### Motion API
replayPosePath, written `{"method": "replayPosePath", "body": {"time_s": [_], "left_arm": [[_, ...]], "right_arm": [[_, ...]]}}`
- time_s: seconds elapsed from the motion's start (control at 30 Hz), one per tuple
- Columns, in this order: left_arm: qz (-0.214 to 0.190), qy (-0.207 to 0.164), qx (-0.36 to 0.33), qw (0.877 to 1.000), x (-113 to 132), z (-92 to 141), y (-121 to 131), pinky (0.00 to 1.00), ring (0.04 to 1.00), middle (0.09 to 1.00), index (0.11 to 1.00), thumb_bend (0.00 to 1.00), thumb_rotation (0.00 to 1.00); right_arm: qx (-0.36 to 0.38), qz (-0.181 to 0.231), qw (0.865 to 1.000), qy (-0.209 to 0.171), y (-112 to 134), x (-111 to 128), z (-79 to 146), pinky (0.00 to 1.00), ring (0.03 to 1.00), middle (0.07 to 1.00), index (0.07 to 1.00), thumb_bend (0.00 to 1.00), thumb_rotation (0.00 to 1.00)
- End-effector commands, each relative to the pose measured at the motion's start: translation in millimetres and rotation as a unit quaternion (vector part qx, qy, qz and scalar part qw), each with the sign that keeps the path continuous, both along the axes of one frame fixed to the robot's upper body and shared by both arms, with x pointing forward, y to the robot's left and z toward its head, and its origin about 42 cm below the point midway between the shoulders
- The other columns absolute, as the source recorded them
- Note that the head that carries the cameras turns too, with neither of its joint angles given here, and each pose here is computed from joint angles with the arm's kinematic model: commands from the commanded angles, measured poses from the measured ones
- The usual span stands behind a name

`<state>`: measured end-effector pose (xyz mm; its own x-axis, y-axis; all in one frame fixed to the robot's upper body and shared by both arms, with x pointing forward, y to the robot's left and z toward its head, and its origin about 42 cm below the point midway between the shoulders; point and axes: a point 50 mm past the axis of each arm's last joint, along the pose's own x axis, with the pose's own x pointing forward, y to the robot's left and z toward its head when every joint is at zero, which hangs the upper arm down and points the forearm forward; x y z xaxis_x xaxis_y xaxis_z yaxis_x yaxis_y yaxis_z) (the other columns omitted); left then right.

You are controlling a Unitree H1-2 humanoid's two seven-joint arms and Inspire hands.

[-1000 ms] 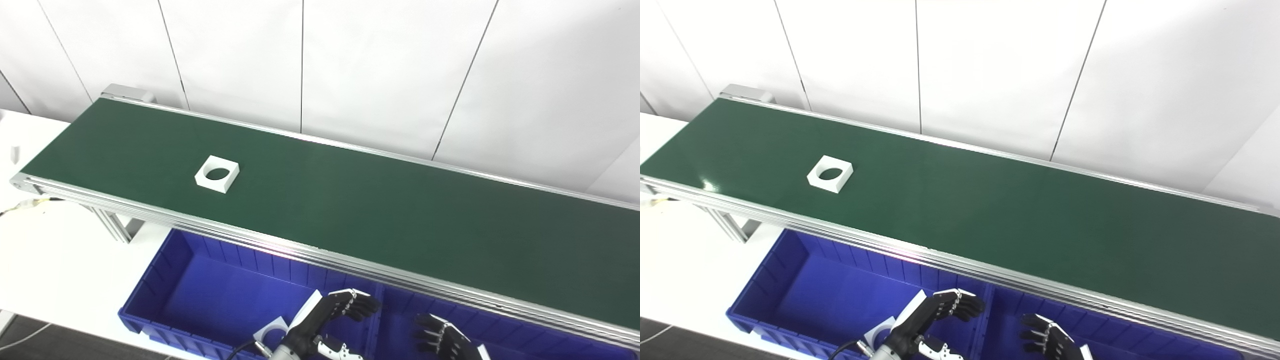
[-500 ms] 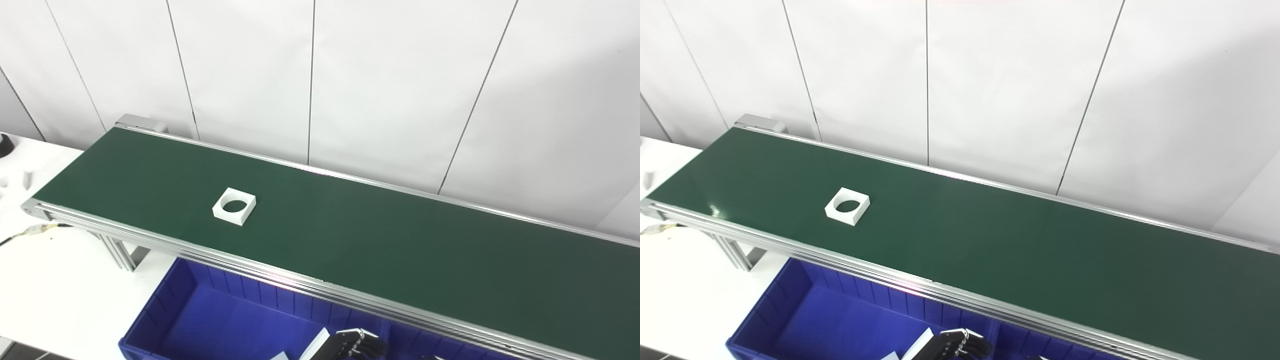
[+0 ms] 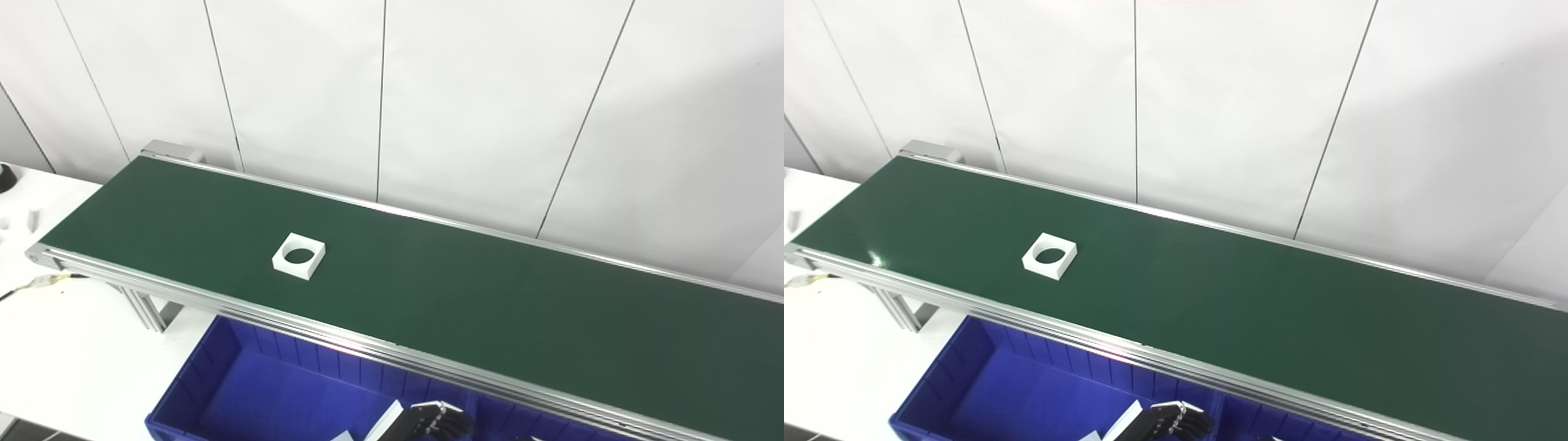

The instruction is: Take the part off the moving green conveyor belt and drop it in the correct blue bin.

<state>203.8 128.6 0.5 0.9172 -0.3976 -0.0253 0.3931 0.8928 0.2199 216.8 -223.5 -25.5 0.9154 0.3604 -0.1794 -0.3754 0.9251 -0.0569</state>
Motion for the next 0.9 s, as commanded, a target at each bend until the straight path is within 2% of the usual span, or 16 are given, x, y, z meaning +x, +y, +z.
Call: {"method": "replayPosePath", "body": {"time_s": [0.0,0.1,0.23,0.3,0.4,0.6,0.7,0.87], "left_arm": [[0.001,-0.056,-0.026,0.998,4,24,-4,0.63,0.677,0.688,0.673,0.94,0.03],[-0.006,-0.098,-0.039,0.994,4,48,-4,0.62,0.674,0.689,0.673,0.95,0.06],[-0.043,-0.190,0.004,0.981,17,88,3,0.58,0.664,0.701,0.700,0.93,0.14],[-0.056,-0.235,0.033,0.970,26,108,7,0.56,0.660,0.704,0.708,0.93,0.12],[-0.066,-0.304,0.103,0.945,43,138,13,0.54,0.661,0.710,0.721,0.92,0.12],[-0.053,-0.365,0.191,0.910,83,173,24,0.52,0.656,0.701,0.700,0.98,0.09],[-0.041,-0.379,0.219,0.898,100,183,29,0.53,0.663,0.702,0.701,0.97,0.07],[-0.026,-0.379,0.267,0.885,130,198,43,0.53,0.666,0.719,0.715,0.97,0.02]], "right_arm": [[0.002,0.004,0.999,-0.040,1,10,10,0.60,0.692,0.767,0.732,0.88,0.21],[0.004,0.004,0.999,-0.037,1,11,9,0.60,0.692,0.765,0.734,0.88,0.22],[0.013,0.006,0.999,-0.035,3,15,8,0.60,0.691,0.769,0.735,0.87,0.21],[0.016,0.007,0.999,-0.033,4,16,8,0.61,0.699,0.773,0.737,0.87,0.20],[0.017,0.008,0.999,-0.030,3,17,6,0.62,0.709,0.771,0.738,0.88,0.20],[0.017,0.007,0.999,-0.027,4,18,5,0.60,0.690,0.769,0.737,0.88,0.20],[0.016,0.006,0.999,-0.028,4,18,5,0.61,0.692,0.766,0.737,0.89,0.20],[0.017,0.007,0.999,-0.027,5,17,5,0.61,0.695,0.765,0.735,0.88,0.20]]}}
